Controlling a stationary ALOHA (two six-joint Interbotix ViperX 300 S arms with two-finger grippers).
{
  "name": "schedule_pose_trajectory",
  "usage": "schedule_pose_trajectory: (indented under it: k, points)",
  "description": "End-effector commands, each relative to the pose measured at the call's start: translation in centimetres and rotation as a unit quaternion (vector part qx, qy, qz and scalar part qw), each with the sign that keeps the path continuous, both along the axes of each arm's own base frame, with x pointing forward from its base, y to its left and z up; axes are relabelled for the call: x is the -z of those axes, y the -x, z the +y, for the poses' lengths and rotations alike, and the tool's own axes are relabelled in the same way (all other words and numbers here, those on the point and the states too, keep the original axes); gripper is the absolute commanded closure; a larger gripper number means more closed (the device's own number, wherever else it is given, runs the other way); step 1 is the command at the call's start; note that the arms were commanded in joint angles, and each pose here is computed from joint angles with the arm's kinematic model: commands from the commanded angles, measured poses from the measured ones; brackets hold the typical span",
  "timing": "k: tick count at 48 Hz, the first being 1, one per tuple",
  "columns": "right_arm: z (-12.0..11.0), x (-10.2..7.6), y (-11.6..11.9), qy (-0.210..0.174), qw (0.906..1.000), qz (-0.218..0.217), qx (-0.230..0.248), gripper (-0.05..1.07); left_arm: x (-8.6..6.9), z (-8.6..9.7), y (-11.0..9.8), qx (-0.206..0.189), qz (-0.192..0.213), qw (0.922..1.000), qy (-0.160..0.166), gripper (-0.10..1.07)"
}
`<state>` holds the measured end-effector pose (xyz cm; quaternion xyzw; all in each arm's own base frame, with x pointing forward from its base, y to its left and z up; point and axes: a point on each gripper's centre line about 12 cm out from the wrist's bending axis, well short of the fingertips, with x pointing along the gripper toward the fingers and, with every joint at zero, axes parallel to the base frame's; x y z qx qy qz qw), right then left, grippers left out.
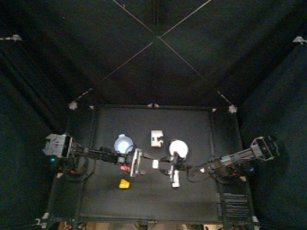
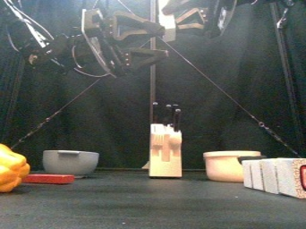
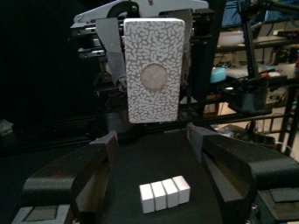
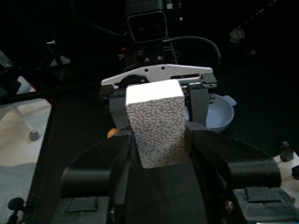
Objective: Hand over rice
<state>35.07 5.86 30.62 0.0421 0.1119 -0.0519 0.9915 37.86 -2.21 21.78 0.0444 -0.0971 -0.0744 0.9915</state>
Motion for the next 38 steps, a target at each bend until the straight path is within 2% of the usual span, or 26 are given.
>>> schedule_pose_trajectory:
  k: [1,11,21,38]
  points:
    - [0.2,-1.6,-0.1,-0.004,0.9998,-0.020,-0.001,0.44,-1.4,-0.1,-0.4,-0.006,-0.029,0.9995,-0.010,0.00]
    - [0.4,-1.2,-0.4,-0.005,0.9999,-0.015,-0.001,0.44,-1.8,-0.4,-0.4,-0.016,-0.040,0.9991,-0.001,0.00]
    - [0.3,-1.0,-0.6,-0.003,0.9999,-0.013,0.005,0.44,-2.1,-1.4,-0.4,0.000,-0.049,0.9988,-0.005,0.00]
    - [0.3,-1.0,-0.6,-0.002,0.9999,-0.014,0.005,0.44,-2.1,-1.5,-0.7,0.002,-0.052,0.9986,-0.005,0.03]
